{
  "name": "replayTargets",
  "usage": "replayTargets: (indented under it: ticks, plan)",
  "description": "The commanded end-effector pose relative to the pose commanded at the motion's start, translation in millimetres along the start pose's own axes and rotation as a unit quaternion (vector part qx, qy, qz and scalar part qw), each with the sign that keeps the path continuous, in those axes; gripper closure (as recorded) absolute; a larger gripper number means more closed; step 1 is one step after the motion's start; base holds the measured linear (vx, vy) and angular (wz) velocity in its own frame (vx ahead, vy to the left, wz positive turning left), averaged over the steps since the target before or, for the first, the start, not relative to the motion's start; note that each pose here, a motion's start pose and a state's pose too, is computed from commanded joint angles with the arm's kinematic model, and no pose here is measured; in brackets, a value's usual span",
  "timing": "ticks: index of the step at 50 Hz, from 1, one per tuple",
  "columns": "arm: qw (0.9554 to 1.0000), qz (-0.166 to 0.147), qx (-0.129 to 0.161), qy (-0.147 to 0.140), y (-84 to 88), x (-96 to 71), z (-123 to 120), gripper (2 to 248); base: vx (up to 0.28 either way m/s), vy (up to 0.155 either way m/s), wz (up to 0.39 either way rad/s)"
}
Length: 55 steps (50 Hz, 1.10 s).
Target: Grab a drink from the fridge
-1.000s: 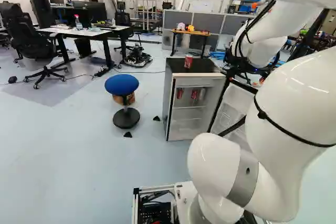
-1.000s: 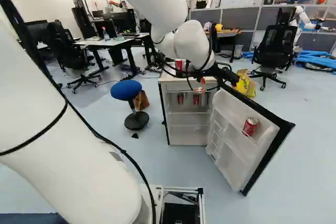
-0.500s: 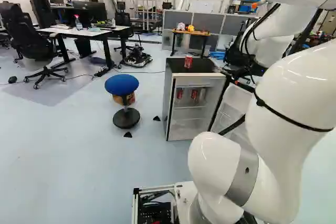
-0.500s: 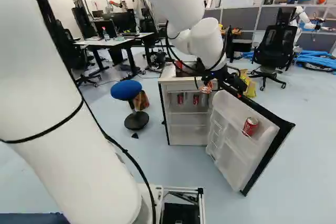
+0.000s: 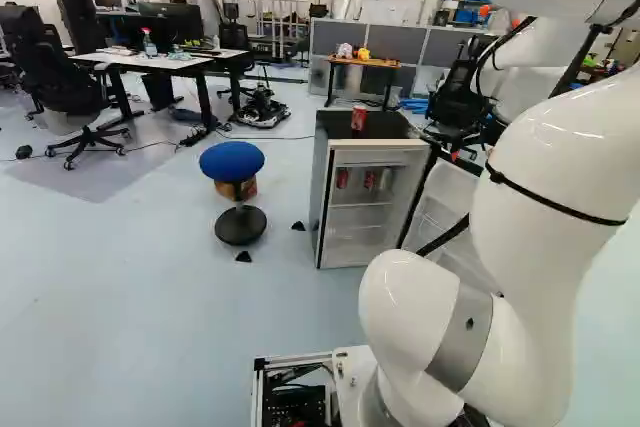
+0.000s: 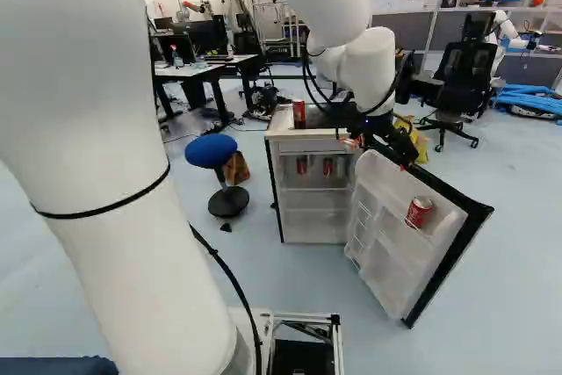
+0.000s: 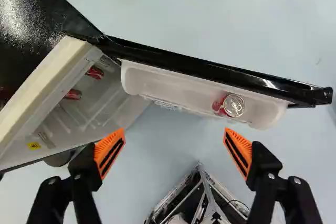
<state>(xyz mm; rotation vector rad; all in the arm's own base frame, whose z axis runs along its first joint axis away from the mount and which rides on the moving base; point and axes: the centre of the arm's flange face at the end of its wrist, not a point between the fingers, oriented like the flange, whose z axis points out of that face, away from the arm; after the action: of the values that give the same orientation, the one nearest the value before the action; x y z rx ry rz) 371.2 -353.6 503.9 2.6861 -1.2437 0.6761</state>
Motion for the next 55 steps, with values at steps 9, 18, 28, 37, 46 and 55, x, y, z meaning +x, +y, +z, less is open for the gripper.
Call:
replayTargets:
  ticks: [9, 18, 28, 37, 46, 55]
  plan:
    - [0.9998, 0.019, 0.003, -0.006, 4.8, 14.6, 7.5, 3, 0.0, 0.0, 0.0]
    - [0.9997, 0.024, 0.0, -0.003, 10.8, 30.7, 15.1, 3, 0.0, 0.0, 0.0]
    - [0.9995, 0.03, -0.002, 0.002, 17.6, 48.5, 23.6, 3, 0.0, 0.0, 0.0]
    - [0.9994, 0.035, -0.004, 0.007, 23.5, 63.8, 31.0, 3, 0.0, 0.0, 0.0]
    - [0.9991, 0.039, -0.006, 0.012, 29.4, 79.3, 38.7, 3, 0.0, 0.0, 0.0]
    - [0.9989, 0.043, -0.008, 0.014, 35.0, 94.1, 46.6, 3, 0.0, 0.0, 0.0]
